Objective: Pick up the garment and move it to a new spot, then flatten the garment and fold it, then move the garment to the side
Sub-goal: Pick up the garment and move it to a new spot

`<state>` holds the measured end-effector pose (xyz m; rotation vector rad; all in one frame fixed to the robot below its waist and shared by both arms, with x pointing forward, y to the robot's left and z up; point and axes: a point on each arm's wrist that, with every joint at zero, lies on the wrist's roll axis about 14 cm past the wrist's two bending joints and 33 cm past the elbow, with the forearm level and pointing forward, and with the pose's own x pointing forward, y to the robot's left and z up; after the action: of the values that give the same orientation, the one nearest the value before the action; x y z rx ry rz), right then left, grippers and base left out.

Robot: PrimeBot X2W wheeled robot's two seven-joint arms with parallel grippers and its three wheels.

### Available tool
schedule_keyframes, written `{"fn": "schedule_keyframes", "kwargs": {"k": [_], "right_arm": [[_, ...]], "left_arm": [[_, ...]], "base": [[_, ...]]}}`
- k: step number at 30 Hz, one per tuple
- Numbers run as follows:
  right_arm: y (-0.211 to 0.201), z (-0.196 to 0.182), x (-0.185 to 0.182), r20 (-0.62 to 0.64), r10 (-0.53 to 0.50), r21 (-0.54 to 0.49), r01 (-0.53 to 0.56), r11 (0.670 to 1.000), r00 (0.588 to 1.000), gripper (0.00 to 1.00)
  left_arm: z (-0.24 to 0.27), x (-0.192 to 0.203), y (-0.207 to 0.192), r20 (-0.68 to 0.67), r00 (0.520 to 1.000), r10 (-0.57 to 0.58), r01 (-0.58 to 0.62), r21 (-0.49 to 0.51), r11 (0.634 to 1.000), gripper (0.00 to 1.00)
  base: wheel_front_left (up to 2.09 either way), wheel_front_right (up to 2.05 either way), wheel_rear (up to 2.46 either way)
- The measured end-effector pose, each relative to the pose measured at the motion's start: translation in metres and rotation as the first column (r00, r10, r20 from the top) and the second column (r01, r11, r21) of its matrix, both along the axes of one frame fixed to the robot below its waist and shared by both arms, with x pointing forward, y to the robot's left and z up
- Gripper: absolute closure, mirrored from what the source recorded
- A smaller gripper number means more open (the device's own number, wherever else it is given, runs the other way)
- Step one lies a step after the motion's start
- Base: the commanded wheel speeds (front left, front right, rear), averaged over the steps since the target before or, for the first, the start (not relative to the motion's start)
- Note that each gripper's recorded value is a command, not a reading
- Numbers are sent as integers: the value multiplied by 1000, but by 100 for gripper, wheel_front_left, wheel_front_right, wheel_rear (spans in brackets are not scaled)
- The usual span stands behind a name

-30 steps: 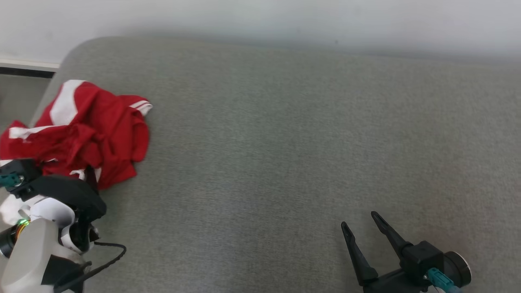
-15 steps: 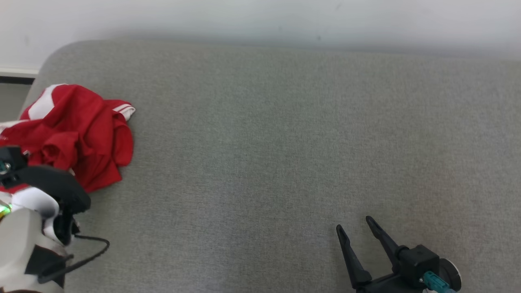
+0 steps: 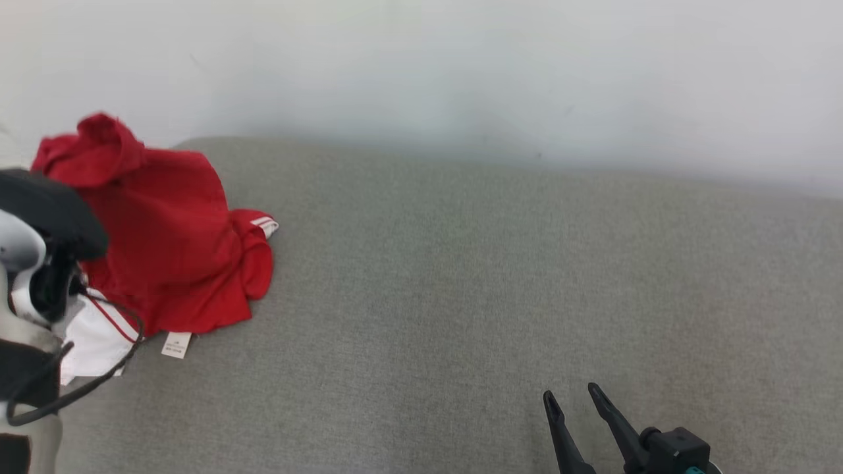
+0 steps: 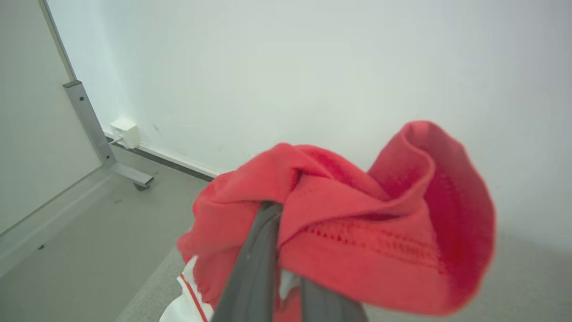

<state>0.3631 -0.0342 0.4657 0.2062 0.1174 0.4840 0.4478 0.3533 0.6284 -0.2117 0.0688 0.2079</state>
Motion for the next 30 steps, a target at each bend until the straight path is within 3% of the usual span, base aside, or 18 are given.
{"fn": "schedule_keyframes", "kwargs": {"k": [8, 13, 17, 22, 30], "right_arm": [[-13, 18, -3, 52, -55, 46, 52, 998, 997, 0], [-39, 20, -5, 67, -135, 43, 132, 990, 989, 0], [-62, 20, -11, 73, -203, 39, 201, 979, 976, 0], [-89, 18, -24, 79, -280, 26, 279, 960, 957, 0], [-131, 20, -45, 87, -407, 15, 407, 913, 909, 0]], "left_arm": [[100, -9, -59, 241, 956, -170, 163, 52, 985, 100], [144, -7, -124, 368, 874, -316, 306, 86, 948, 100], [166, -6, -182, 440, 789, -429, 431, 103, 897, 100], [174, -10, -259, 493, 671, -553, 585, 106, 804, 100], [125, -8, -360, 410, 580, -705, 715, 160, 681, 100]], "base": [[0, 0, 0], [0, 0, 0], [0, 0, 0], [0, 0, 0], [0, 0, 0]]}}
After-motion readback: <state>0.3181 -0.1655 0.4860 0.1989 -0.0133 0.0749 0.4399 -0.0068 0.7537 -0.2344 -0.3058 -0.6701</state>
